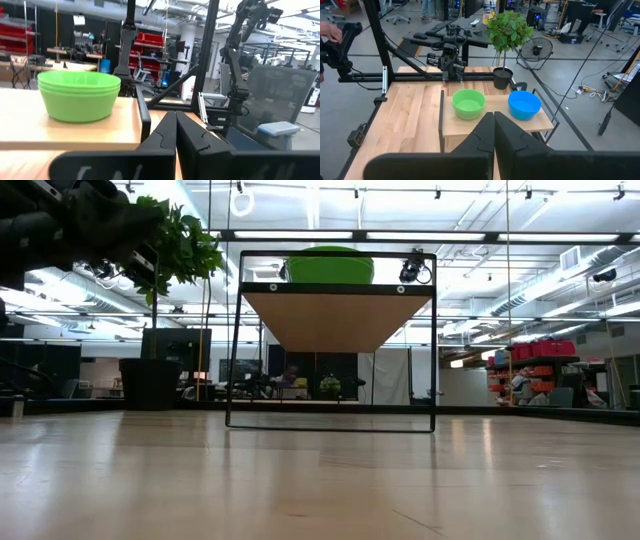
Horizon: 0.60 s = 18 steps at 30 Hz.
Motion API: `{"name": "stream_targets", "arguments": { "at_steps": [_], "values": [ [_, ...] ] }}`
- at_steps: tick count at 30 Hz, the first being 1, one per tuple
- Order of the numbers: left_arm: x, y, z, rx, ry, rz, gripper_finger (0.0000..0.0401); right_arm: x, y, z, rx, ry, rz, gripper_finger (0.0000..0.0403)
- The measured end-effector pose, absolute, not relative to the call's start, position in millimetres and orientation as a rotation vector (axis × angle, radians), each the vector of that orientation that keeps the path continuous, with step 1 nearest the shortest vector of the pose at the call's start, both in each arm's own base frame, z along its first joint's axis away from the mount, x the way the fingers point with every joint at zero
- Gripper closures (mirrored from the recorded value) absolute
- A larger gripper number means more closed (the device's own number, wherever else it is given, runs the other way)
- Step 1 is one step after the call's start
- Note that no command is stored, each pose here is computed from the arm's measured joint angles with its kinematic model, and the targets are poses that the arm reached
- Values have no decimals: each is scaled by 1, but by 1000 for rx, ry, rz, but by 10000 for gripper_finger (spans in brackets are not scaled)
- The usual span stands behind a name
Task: Pick & Place Mini bowls
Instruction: Return to Home Position
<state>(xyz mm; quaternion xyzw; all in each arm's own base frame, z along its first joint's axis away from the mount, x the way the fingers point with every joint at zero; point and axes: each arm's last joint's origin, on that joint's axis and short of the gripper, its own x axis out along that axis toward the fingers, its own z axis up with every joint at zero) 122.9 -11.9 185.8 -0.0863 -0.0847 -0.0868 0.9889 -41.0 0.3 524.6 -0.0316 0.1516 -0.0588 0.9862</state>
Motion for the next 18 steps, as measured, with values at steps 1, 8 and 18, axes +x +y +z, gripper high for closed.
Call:
{"name": "stream_targets", "arguments": {
  "at_steps": [1, 8, 18],
  "values": [
    [122, -12, 187, -167, -180, -175, 401, -41, 0, 525, -64, 305, -118, 396],
    [116, -12, 187, -157, -172, -188, 401, -41, 0, 525, -64, 304, -118, 396],
    [109, -12, 176, -93, -70, -190, 401, -41, 0, 525, -64, 304, -118, 396]
  ]
}}
